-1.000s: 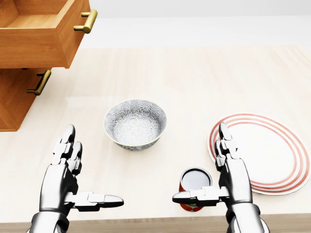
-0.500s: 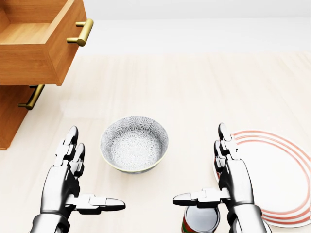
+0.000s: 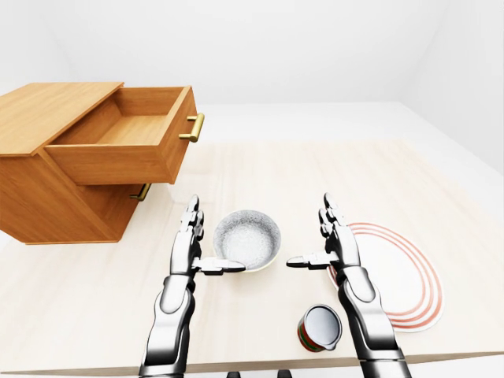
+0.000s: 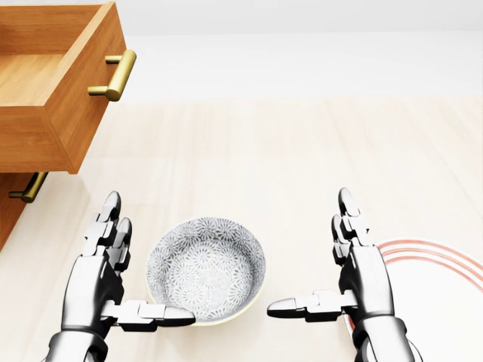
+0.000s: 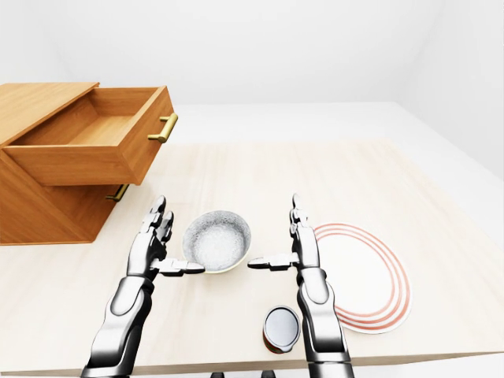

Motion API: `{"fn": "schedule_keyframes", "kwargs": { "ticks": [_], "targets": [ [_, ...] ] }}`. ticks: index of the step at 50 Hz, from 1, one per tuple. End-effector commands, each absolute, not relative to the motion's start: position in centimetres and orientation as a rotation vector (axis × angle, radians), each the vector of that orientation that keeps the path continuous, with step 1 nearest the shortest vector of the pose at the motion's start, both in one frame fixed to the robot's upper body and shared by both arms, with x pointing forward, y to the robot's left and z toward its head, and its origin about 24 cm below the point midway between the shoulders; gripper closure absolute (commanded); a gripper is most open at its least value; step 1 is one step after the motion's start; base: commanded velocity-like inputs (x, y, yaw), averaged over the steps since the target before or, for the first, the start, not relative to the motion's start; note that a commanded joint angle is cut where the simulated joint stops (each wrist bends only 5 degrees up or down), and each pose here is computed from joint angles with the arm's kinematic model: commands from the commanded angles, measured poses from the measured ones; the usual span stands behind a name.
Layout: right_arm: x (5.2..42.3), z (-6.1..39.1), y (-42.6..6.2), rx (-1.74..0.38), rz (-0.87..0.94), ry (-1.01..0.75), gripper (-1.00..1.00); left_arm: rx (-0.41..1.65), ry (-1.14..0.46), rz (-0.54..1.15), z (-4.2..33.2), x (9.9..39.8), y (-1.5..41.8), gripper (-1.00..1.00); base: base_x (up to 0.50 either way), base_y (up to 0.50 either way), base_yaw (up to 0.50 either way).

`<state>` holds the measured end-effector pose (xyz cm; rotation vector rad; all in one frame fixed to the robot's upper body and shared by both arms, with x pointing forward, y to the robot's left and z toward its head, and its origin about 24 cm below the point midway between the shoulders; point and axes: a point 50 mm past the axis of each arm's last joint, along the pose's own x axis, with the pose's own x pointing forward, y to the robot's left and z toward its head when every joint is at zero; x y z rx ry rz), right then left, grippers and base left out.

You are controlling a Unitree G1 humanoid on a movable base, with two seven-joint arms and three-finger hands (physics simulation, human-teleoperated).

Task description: Put the bowl on top of the cabinet.

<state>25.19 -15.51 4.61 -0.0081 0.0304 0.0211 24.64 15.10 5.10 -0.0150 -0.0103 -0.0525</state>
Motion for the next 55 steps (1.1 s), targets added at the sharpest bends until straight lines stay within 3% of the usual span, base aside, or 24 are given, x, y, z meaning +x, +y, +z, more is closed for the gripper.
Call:
{"fn": "schedule_keyframes", "kwargs": {
  "ticks": [1,17,21,35,55],
  "targets": [
    [25.3,4.3,-15.7,-0.013,-0.001,0.037,-1.00,-0.018,-0.011,-0.048,5.0,24.6,15.2,-1.00,0.47,0.05,0.00],
    [25.1,4.5,-15.8,-0.011,-0.007,0.020,-1.00,0.085,-0.047,-0.013,5.5,23.8,15.3,-1.00,0.00,0.00,0.00],
    [25.1,4.5,-15.7,-0.012,-0.008,0.018,-1.00,0.183,-0.102,0.013,5.4,23.1,14.9,-1.00,0.00,0.00,0.00],
    [25.2,4.5,-15.6,-0.015,-0.007,0.019,-1.00,0.550,-0.040,0.176,2.1,22.1,14.4,-1.00,0.00,0.00,0.00],
    [25.3,4.5,-15.6,-0.017,-0.006,0.017,-1.00,0.832,-0.175,0.227,1.9,21.1,12.6,-1.00,0.00,0.00,0.00]
  ]
}}
